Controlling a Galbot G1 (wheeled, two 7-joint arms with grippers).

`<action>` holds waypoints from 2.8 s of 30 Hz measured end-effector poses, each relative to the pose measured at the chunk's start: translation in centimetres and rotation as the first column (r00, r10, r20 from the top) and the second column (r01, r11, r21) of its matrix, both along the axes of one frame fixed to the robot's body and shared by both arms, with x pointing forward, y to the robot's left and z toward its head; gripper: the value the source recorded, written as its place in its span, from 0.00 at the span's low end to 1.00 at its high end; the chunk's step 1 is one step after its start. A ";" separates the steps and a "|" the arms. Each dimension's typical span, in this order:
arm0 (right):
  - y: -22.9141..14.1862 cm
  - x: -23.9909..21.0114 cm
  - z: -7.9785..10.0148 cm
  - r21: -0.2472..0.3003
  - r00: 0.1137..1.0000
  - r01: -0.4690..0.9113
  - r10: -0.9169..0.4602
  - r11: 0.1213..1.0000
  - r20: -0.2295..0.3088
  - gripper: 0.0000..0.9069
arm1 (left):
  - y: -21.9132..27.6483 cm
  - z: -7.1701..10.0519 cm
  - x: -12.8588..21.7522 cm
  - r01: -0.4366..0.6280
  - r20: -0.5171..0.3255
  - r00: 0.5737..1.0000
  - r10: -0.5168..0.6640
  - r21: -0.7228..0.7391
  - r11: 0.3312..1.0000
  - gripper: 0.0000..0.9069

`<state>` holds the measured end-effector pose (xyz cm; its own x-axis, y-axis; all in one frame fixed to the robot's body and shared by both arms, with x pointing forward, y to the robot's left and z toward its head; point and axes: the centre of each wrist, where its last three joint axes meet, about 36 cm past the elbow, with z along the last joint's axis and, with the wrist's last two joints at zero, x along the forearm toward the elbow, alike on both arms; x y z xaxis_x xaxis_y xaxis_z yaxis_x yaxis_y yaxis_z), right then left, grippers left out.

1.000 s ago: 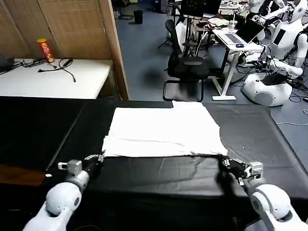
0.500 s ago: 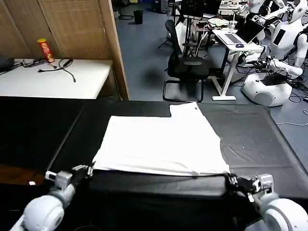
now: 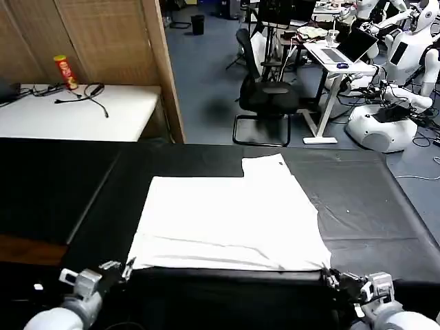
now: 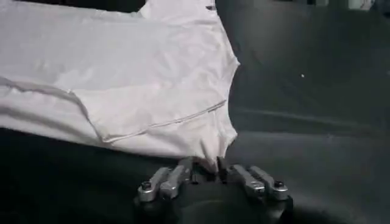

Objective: Fold and organize the clothes.

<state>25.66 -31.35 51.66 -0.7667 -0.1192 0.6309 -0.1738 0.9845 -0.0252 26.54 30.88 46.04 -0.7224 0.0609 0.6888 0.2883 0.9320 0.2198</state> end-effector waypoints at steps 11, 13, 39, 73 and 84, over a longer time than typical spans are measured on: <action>-2.0 9.1 0.4 0.052 0.958 0.014 -0.028 0.999 0.286 0.97 | -0.1 3.4 3.7 -0.031 0.177 0.983 0.056 -0.140 0.990 0.97; -2.2 11.6 -0.1 0.053 0.945 0.029 -0.044 0.998 0.324 0.97 | 0.3 3.7 5.5 -0.041 0.221 0.972 0.082 -0.182 0.982 0.97; 2.7 38.3 -7.2 0.068 0.988 0.112 -0.119 0.991 0.102 0.97 | 1.9 -0.9 30.1 -0.167 0.102 0.969 0.224 -0.395 0.903 0.97; 1.9 36.6 -7.4 0.116 0.962 0.032 -0.063 0.993 0.267 0.00 | 1.5 -2.4 31.3 -0.152 0.126 0.969 0.213 -0.376 0.914 0.00; -1.6 26.9 -4.8 0.029 0.956 -0.025 0.015 0.999 0.294 0.00 | 1.0 0.7 25.5 -0.085 0.219 0.960 0.176 -0.370 0.925 0.00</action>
<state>52.60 -32.95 46.89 -0.9150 -0.1526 0.3736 -0.1829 0.9820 -0.0470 52.05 31.92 46.73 -0.8831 0.1612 0.4407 0.1385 0.9868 -0.0835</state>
